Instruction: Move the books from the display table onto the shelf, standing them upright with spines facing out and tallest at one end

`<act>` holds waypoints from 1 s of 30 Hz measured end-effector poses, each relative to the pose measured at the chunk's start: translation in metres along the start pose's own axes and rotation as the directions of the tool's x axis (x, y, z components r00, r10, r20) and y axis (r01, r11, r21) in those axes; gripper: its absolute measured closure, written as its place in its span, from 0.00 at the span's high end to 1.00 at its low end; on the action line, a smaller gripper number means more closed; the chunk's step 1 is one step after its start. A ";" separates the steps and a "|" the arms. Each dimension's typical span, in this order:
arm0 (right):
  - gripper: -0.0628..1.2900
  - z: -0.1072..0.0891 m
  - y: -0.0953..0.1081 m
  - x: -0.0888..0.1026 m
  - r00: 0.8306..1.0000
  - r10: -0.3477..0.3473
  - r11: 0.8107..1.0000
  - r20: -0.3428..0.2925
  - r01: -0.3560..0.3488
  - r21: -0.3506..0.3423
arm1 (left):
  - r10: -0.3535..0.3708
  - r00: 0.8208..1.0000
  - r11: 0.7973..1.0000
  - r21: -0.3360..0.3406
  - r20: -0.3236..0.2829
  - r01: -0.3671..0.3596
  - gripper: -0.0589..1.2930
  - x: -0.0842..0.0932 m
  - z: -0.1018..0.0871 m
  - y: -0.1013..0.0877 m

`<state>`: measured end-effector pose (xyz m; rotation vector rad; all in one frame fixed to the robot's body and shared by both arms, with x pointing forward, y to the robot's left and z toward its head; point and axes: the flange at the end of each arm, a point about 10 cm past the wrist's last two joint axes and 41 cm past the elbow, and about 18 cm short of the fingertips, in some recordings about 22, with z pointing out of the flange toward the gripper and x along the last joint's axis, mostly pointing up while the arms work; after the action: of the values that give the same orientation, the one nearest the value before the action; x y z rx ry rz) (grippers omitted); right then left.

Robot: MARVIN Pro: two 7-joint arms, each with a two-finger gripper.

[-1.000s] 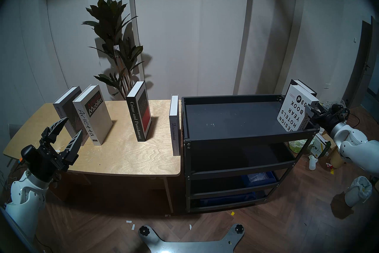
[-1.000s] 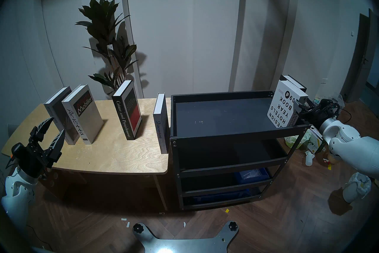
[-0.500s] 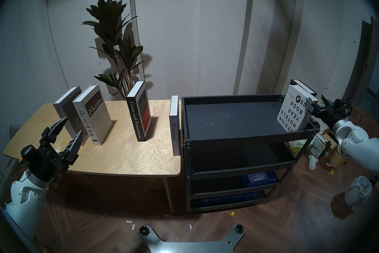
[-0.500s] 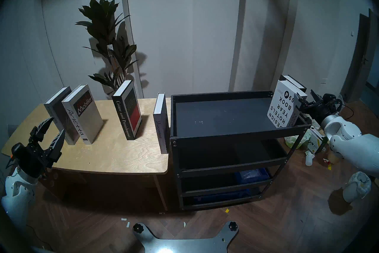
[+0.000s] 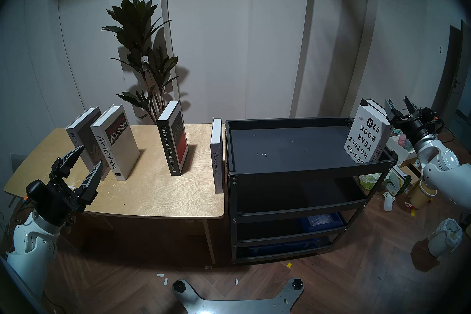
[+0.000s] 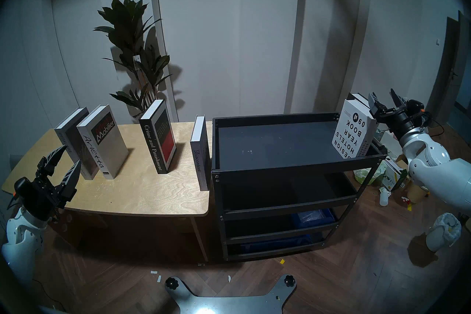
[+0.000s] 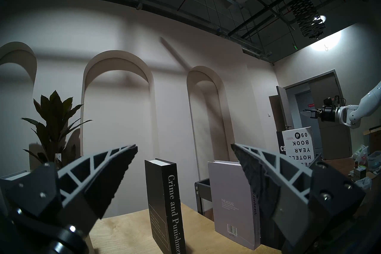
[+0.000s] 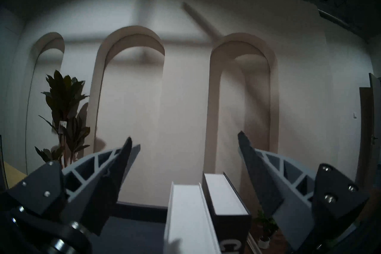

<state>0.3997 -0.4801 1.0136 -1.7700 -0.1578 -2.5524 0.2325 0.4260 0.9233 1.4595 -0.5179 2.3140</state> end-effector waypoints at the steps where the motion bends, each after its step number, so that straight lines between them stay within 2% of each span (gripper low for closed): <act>1: 0.95 0.001 -0.008 0.003 1.000 0.010 1.000 -0.017 -0.009 0.020 | 0.000 1.000 1.000 0.000 0.000 0.000 0.97 0.000 0.000 0.000; 8: 0.95 0.001 -0.053 0.006 0.994 0.085 0.990 -0.069 -0.076 0.120 | 0.000 1.000 1.000 0.000 0.000 0.000 0.97 0.000 0.000 0.000; 14: 0.95 -0.012 -0.099 -0.007 0.980 0.191 0.967 -0.059 -0.178 0.182 | -0.001 1.000 1.000 0.001 0.000 0.001 0.97 0.000 0.000 0.000; 19: 0.95 -0.024 -0.139 -0.018 0.957 0.289 0.938 -0.038 -0.275 0.209 | -0.001 1.000 1.000 0.001 0.000 0.001 0.97 -0.001 0.000 0.000; 25: 0.95 -0.030 -0.181 -0.015 0.921 0.389 0.902 -0.037 -0.372 0.220 | -0.001 1.000 1.000 0.001 0.000 0.001 0.97 -0.001 0.000 0.000; 28: 0.95 -0.030 -0.197 -0.012 0.911 0.413 0.892 -0.026 -0.398 0.215 | -0.001 1.000 1.000 0.002 0.000 0.001 0.97 -0.001 0.000 0.000; 30: 0.95 -0.029 -0.204 -0.010 0.911 0.413 0.892 -0.019 -0.400 0.210 | -0.001 1.000 1.000 0.002 0.000 0.001 0.97 -0.001 0.000 0.000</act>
<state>0.3595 -0.2805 0.9807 -1.4630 -0.0354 -2.2028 0.2329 0.4263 0.9225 1.4603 -0.5151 2.3138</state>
